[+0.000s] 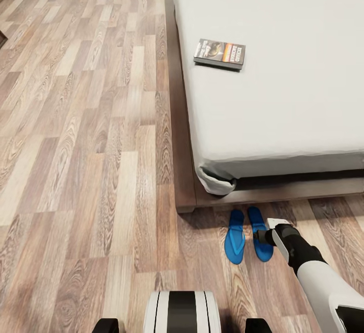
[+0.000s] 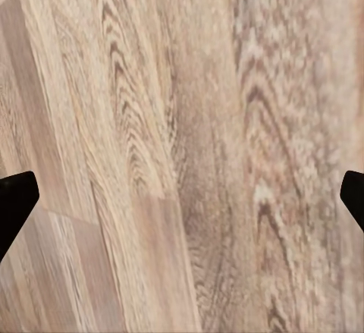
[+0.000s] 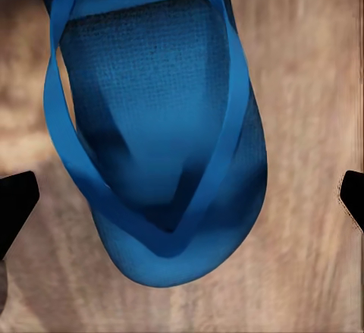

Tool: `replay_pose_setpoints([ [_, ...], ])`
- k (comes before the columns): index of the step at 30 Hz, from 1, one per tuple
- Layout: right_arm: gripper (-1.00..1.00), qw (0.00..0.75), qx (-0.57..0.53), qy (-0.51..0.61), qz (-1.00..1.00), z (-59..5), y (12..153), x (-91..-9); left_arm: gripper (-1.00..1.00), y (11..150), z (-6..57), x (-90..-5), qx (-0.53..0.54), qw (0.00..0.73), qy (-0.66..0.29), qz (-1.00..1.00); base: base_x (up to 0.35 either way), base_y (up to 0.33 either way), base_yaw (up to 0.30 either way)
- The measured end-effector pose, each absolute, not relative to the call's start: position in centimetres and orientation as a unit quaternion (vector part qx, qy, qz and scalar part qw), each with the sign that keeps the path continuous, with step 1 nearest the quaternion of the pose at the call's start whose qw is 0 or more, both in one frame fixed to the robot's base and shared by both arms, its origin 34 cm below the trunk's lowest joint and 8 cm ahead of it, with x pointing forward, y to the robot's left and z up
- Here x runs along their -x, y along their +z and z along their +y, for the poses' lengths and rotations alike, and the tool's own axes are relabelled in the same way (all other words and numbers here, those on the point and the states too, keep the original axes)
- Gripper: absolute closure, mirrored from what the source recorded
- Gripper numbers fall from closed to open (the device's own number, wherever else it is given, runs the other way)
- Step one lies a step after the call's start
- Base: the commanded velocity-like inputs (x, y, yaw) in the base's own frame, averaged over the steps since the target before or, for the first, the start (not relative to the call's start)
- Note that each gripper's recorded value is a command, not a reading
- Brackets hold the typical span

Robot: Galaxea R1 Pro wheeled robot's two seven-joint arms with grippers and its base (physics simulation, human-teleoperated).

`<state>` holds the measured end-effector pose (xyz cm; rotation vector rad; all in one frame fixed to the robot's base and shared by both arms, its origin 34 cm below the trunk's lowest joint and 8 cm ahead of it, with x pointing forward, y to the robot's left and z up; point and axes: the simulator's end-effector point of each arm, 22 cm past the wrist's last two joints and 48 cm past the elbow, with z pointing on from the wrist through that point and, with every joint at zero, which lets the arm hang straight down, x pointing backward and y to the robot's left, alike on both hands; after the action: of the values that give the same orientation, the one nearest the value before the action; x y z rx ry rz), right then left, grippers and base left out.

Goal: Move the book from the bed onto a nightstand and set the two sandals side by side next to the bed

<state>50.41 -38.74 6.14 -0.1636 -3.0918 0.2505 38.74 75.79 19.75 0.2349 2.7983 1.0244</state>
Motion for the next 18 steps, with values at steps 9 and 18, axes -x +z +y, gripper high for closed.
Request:
replay_pose_setpoints([
  [9,-1.0,0.015,0.053,0.081,-0.995,-38.73,6.32,-50.6,-1.0,19.9,75.79,-38.88,-0.078,0.079,0.342,0.933,0.0,0.0,0.0],
  [18,-1.0,0.014,0.054,0.079,-0.995,-38.76,6.33,-50.67,-1.0,19.9,75.79,-38.91,-0.078,0.079,0.342,0.933,0.0,0.0,0.0],
])
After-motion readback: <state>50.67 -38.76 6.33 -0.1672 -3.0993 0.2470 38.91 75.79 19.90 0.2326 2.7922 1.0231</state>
